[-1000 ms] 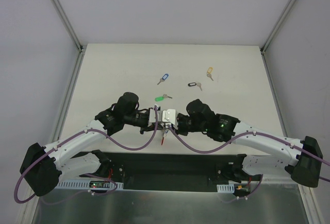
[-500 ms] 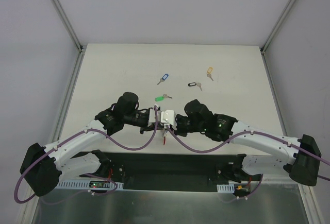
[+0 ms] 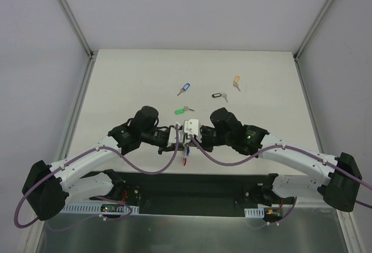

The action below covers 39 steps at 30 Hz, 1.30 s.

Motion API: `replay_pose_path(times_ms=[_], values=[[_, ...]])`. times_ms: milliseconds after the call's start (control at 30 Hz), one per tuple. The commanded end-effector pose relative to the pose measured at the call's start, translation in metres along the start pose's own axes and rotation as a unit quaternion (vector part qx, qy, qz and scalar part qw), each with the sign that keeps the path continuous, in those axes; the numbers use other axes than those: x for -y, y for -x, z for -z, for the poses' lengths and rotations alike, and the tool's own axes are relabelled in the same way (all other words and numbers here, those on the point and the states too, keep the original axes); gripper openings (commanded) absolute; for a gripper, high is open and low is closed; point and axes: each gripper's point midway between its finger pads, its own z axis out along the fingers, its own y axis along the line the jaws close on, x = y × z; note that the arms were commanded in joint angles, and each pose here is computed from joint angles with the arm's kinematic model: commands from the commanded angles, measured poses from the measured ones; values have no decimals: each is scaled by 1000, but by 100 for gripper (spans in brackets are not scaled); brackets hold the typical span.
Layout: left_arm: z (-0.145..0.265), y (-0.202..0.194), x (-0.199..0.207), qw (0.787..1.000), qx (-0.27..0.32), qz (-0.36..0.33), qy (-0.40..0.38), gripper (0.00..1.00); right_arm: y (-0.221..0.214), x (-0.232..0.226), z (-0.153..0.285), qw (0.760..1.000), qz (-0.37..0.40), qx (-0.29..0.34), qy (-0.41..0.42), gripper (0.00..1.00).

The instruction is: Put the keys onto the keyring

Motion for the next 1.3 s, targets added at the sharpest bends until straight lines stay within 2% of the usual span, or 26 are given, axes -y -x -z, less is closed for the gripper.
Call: replay_pose_path(times_ms=[0,200,400,867,1267], values=[[0,13,12,999,16,-23,-33,0,23,11,3,1000,15,20,-4,1],[1,11,3,1000,4,-17,-9,0,25,7,4,1000,16,21,7,1],[0,13,-10,999,-11,26,21,0,26,3,7,1000,17,20,2,1],[1,24,-12,999,3,46,26,0,37,2,-4,999,20,31,-16,1],[-1,38,-16,995,26,91,36,0,37,-2,-7,998,14,29,-47,1]])
